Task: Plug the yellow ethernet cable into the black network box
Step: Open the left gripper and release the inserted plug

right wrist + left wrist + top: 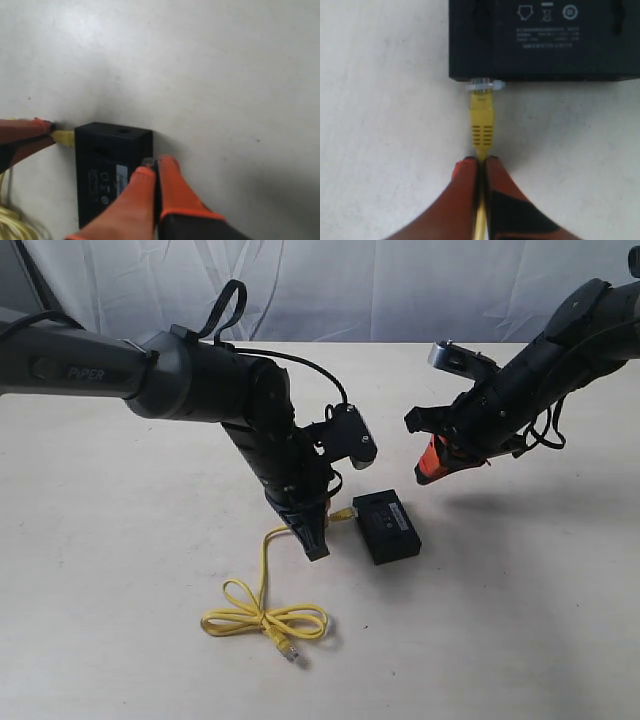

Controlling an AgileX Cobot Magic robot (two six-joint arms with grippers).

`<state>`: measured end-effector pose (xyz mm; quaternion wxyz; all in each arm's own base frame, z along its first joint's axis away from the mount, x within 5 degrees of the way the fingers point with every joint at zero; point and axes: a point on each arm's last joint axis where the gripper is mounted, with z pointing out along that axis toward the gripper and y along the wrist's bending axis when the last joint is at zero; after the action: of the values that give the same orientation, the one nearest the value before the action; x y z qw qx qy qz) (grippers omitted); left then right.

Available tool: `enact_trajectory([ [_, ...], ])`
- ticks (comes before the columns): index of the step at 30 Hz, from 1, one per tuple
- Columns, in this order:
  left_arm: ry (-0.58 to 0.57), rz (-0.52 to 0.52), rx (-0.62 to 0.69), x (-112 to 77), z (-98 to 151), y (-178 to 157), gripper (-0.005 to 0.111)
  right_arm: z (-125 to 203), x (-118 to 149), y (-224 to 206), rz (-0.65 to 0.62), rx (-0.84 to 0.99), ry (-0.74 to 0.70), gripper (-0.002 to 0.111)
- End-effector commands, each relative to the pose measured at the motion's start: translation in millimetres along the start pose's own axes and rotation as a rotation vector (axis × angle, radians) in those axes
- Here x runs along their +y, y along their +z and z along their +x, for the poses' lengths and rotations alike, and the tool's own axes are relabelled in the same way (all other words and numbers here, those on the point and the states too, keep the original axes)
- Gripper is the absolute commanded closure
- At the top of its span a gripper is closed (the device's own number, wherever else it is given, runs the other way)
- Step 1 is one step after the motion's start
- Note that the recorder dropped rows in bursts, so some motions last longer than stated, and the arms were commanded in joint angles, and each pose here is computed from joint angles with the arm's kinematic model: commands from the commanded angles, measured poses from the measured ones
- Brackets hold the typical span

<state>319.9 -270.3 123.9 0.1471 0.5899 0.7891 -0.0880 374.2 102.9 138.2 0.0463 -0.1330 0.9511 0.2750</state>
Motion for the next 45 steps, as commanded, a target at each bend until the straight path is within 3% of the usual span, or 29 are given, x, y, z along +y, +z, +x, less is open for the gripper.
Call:
enact_trajectory([
  [1,-0.012,-0.005,-0.021,-0.8,-4.0,-3.9,0.107,2.7,4.2,-3.4,-0.037,0.026,0.004,0.109],
  [10,-0.01,-0.011,-0.025,-0.3,-4.3,-3.9,0.103,3.6,4.8,-3.4,-0.044,0.035,0.004,0.109],
  [21,-0.009,-0.02,-0.031,0.5,-4.9,-4.0,0.066,3.3,4.5,-3.4,-0.041,0.032,0.004,0.109],
  [31,-0.005,-0.018,-0.03,0.0,-5.3,-7.4,0.065,3.1,4.5,-3.4,-0.04,0.03,0.002,0.109],
  [45,0.028,-0.05,-0.068,-1.7,-12.8,-43.1,0.069,3.3,4.5,-3.4,-0.041,0.032,0.002,0.109],
])
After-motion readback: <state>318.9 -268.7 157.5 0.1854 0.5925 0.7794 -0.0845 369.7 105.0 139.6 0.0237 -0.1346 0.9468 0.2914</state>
